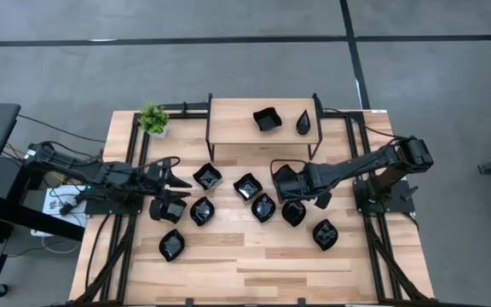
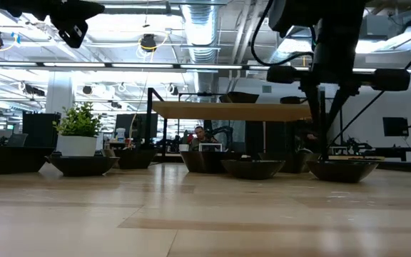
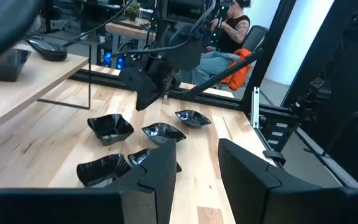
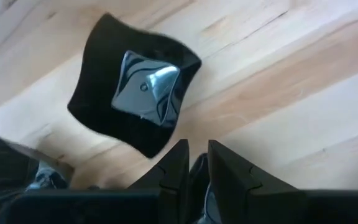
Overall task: Pick & Place Mini shaped plates
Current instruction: Stack the black plate on top of the black plate on the shelf
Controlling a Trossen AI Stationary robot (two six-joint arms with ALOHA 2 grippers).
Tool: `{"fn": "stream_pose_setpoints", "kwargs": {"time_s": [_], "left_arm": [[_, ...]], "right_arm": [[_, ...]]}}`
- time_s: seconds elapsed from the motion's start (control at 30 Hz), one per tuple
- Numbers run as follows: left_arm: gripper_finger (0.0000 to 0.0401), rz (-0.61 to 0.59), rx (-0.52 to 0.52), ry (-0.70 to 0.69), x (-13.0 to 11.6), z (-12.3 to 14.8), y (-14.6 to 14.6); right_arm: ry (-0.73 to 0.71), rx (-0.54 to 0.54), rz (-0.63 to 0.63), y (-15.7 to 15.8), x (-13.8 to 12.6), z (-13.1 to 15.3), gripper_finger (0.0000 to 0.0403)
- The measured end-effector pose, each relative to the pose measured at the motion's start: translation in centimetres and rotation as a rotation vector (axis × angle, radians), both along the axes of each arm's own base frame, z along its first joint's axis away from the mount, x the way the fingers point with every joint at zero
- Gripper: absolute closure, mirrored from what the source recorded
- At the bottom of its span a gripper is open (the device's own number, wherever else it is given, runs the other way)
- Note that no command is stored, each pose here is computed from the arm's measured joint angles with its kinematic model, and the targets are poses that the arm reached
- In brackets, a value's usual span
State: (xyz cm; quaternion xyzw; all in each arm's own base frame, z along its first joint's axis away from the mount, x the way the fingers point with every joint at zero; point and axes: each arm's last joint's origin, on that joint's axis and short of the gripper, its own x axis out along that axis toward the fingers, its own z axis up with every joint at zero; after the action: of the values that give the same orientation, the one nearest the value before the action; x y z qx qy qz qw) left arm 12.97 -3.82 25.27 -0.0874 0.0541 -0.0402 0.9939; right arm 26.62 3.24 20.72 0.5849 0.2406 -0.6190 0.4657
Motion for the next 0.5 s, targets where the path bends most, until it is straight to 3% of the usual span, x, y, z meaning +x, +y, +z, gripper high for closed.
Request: {"fn": "stream_pose_setpoints", "kwargs": {"time_s": [0.5], "left_arm": [[0.0280,0.003,-0.017,-0.027,-1.0,-1.0,0.4]], "right_arm": [[0.028,-0.005,-0.019,-1.3,0.9,-1.3,0.0347]]}}
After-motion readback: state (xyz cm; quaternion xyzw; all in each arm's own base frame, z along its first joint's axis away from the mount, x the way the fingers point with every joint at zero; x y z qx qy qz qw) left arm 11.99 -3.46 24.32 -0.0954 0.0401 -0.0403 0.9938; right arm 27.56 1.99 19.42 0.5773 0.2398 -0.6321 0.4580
